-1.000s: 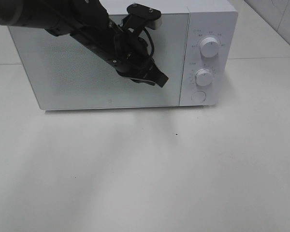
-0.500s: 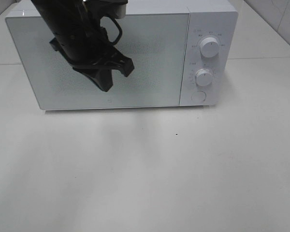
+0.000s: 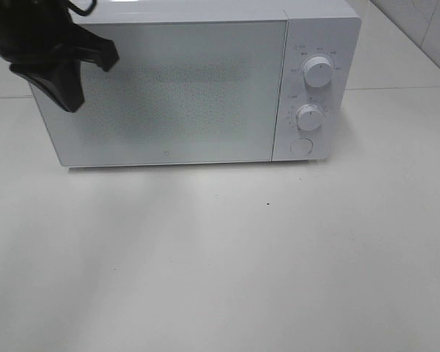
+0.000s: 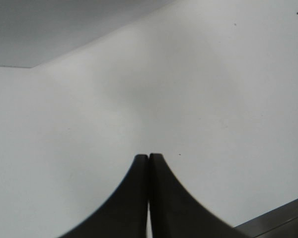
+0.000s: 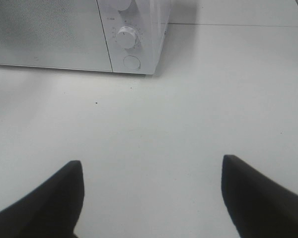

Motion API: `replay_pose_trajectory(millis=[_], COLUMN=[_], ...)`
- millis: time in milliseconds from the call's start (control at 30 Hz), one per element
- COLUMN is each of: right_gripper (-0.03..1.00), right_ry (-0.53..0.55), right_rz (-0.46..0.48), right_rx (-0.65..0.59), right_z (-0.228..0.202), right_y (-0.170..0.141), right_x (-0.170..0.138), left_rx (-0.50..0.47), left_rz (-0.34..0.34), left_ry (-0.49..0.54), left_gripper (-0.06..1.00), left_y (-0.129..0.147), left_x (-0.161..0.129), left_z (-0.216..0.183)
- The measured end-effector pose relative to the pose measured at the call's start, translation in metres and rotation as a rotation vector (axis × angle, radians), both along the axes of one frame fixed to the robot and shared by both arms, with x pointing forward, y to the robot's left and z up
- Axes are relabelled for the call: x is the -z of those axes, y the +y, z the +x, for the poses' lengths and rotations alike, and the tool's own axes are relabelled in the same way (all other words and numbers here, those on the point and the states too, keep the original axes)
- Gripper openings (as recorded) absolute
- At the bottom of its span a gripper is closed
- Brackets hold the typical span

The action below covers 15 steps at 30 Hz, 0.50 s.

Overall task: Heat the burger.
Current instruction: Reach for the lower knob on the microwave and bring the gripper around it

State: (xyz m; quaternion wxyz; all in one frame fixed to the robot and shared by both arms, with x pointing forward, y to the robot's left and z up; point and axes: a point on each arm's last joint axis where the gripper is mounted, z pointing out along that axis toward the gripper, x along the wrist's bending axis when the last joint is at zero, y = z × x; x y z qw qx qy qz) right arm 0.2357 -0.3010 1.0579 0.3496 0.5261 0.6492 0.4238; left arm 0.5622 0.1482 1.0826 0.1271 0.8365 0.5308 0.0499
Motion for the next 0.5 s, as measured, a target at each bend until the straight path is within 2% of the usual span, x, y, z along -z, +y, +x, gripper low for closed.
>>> replay_pose_trajectory(millis=[67, 133, 167, 233, 333, 367, 433, 500], right_gripper=[0.72, 0.72, 0.72, 0.72, 0.72, 0.72, 0.72, 0.72], right_ry=[0.000, 0.000, 0.000, 0.000, 0.000, 0.001, 0.001, 0.001], right_rz=[0.000, 0.000, 0.000, 0.000, 0.000, 0.000, 0.000, 0.000], right_rx=[0.000, 0.000, 0.000, 0.000, 0.000, 0.000, 0.000, 0.000], right_z=[0.000, 0.000, 0.000, 0.000, 0.000, 0.000, 0.000, 0.000], right_y=[0.000, 0.000, 0.000, 0.000, 0.000, 0.000, 0.000, 0.000], right_x=[0.000, 0.000, 0.000, 0.000, 0.000, 0.000, 0.000, 0.000], left_rx=[-0.020, -0.085, -0.085, -0.181, -0.199, -0.235, -0.248, -0.280], left_rz=[-0.004, -0.009, -0.009, -0.005, -0.004, -0.002, 0.000, -0.004], left_ry=[-0.008, -0.023, -0.023, -0.021, -0.026, -0.028, -0.022, -0.037], left_gripper=[0.00, 0.00, 0.00, 0.00, 0.00, 0.00, 0.00, 0.00], left_y=[0.008, 0.033, 0.033, 0.070, 0.077, 0.092, 0.097, 0.110], left_x=[-0.004, -0.012, -0.012, -0.015, -0.017, -0.019, -0.018, -0.022], left_z=[-0.001, -0.003, -0.003, -0.014, -0.019, -0.032, -0.039, -0.065])
